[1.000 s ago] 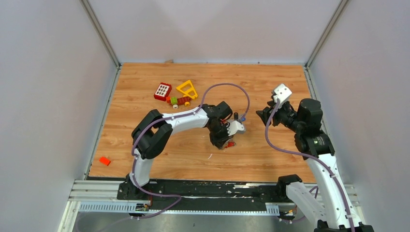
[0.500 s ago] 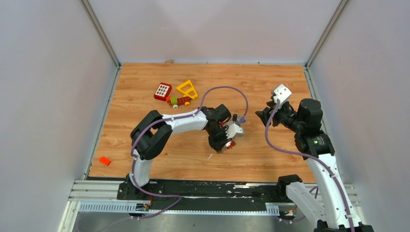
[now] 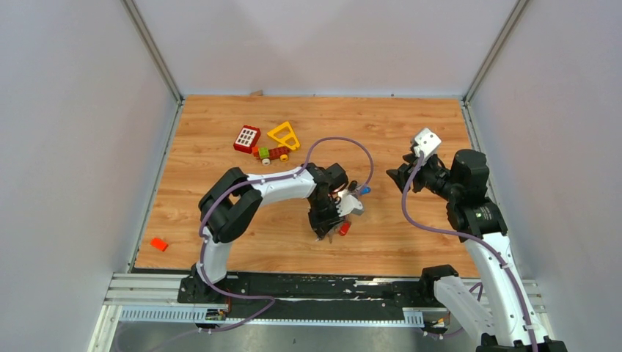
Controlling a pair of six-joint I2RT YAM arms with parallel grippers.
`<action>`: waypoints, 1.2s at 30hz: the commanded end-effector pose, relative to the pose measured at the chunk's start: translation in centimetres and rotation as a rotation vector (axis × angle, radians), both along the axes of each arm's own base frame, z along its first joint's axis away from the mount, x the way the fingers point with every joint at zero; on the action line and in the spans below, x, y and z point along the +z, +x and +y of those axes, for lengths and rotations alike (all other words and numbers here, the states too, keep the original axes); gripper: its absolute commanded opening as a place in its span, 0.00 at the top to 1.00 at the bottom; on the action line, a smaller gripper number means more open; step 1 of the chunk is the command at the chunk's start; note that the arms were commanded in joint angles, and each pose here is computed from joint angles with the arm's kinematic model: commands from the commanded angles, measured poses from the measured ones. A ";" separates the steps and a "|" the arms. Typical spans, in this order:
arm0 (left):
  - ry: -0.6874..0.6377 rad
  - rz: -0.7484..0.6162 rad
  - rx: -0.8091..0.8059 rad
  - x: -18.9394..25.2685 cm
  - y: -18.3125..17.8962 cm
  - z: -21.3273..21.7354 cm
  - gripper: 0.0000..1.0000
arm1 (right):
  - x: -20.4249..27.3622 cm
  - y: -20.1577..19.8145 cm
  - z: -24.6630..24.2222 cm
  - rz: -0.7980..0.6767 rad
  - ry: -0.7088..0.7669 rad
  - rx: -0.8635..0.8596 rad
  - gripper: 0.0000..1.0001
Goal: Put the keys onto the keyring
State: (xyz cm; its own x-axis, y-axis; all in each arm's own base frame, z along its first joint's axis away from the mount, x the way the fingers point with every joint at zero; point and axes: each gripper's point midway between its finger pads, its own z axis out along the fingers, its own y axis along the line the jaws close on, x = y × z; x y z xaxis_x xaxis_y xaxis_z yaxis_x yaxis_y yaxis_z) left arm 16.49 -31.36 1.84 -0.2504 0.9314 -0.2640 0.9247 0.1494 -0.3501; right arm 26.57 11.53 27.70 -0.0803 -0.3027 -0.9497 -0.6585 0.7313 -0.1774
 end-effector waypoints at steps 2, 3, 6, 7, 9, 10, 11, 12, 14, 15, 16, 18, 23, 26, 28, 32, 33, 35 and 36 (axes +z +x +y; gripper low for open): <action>0.124 -0.018 -0.006 -1.4 -0.1 2.5 0.65 | 0.0 -0.1 0.3 -0.015 0.002 0.028 0.41; 0.125 -0.026 -0.004 -1.3 0.1 2.6 0.61 | 0.0 -0.1 0.4 -0.012 0.003 0.030 0.41; 0.129 -0.060 0.007 -0.9 0.7 2.9 0.47 | 0.0 -0.1 0.4 -0.012 0.003 0.033 0.41; 0.130 -0.070 0.010 -0.7 0.9 3.0 0.45 | 0.0 -0.1 0.4 -0.014 0.002 0.034 0.41; 0.132 -0.092 0.014 -0.2 1.3 3.3 0.39 | 0.1 -0.1 0.4 -0.014 0.002 0.032 0.41; 0.129 -0.108 0.017 0.1 1.6 3.5 0.36 | 0.1 -0.2 0.4 -0.014 0.003 0.031 0.41; 0.129 -0.122 0.021 0.3 1.7 3.8 0.33 | 0.1 -0.2 0.4 -0.015 0.003 0.031 0.41; 0.124 -0.142 0.029 0.7 2.1 4.0 0.29 | 0.1 -0.1 0.3 -0.012 0.004 0.030 0.40; 0.107 -0.186 0.050 1.5 2.8 4.5 0.24 | 0.0 -0.1 0.4 -0.007 0.008 0.026 0.38; 0.092 -0.215 0.063 2.1 3.3 4.7 0.22 | 0.0 0.0 0.3 -0.005 0.009 0.022 0.37; 0.077 -0.250 0.080 2.7 4.0 4.9 0.18 | -0.1 0.1 0.3 -0.003 0.011 0.017 0.35; 0.040 -0.322 0.124 4.1 5.4 5.3 0.13 | -0.2 0.3 0.2 0.002 0.014 0.007 0.29; -0.092 -0.518 0.302 8.8 10.0 6.9 0.05 | 0.1 1.1 -0.3 0.013 0.021 -0.042 0.00; -0.174 -0.617 0.432 11.6 12.5 8.5 0.00 | 0.3 1.7 -0.6 0.023 0.029 -0.066 0.00; -0.229 -0.672 0.520 13.4 13.9 9.7 0.00 | 0.4 2.1 -0.8 0.026 0.034 -0.081 0.00; -0.337 -0.773 0.685 16.9 16.1 12.5 0.00 | 0.1 3.2 -1.2 0.073 0.070 -0.149 0.00; -0.357 -0.805 0.719 17.7 16.4 13.1 0.00 | 0.0 3.3 -1.3 0.078 0.074 -0.153 0.00; -0.401 -0.885 0.784 19.5 17.0 14.4 0.00 | -0.1 3.4 -1.2 0.072 0.080 -0.155 0.00; -0.423 -0.924 0.811 20.4 17.0 15.0 0.00 | 0.0 3.4 -1.2 0.067 0.088 -0.158 0.00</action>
